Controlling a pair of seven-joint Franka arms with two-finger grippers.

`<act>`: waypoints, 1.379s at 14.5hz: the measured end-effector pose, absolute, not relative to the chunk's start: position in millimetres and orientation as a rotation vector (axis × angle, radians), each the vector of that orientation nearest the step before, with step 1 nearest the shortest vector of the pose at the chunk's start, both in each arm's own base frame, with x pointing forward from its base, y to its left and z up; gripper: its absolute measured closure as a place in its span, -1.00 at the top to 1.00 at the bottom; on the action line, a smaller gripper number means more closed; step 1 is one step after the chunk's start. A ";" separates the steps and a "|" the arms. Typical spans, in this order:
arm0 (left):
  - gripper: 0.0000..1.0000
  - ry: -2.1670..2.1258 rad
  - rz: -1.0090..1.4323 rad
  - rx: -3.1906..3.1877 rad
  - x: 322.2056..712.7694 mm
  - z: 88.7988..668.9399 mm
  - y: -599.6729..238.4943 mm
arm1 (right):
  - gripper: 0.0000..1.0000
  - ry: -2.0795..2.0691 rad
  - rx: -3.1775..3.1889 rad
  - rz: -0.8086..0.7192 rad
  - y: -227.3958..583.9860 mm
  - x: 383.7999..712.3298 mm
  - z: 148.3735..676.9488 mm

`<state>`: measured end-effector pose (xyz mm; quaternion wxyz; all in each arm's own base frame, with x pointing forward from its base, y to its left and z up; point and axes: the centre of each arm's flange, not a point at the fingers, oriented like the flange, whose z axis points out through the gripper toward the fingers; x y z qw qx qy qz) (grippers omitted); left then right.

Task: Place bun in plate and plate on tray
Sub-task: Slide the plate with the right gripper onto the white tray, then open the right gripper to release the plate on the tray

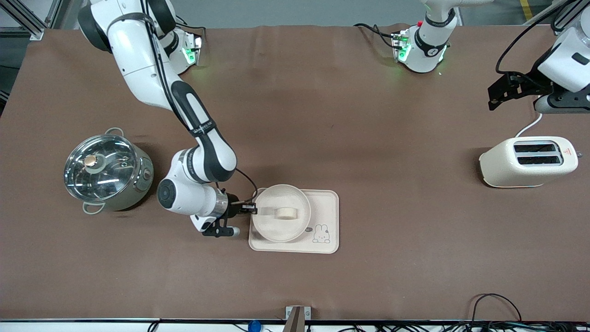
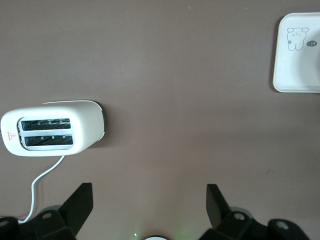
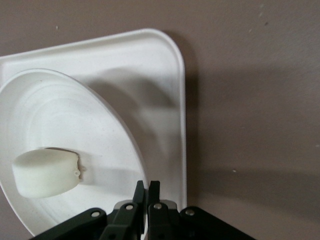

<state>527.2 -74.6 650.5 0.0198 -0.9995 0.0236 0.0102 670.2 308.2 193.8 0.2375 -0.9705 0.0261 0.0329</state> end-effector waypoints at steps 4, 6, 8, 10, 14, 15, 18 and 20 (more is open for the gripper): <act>1.00 0.079 0.036 -3.103 527.0 649.4 -76.3 | -0.92 0.067 -2.687 0.093 333.3 666.5 184.8; 1.00 0.079 0.036 -3.103 527.0 649.1 -76.3 | -0.92 0.082 -2.689 0.092 334.0 668.4 183.8; 1.00 0.079 0.037 -3.103 526.9 648.9 -76.4 | -0.92 0.121 -2.687 0.093 335.3 671.8 182.3; 1.00 0.079 0.039 -3.103 527.0 648.3 -76.3 | -0.92 0.121 -2.697 0.090 336.8 673.6 179.5; 1.00 0.074 0.039 -3.103 527.2 648.4 -74.5 | -0.82 0.111 -2.716 0.077 337.0 676.1 181.4; 1.00 0.071 0.038 -3.103 527.4 648.7 -73.6 | -0.67 0.116 -2.719 0.076 335.4 676.8 180.6; 1.00 0.068 0.026 -3.104 527.6 652.3 -72.5 | -0.04 0.129 -2.713 0.066 335.2 679.5 184.1; 1.00 0.068 0.024 -3.105 527.7 652.9 -72.5 | 0.39 0.139 -2.694 0.040 337.7 684.8 197.3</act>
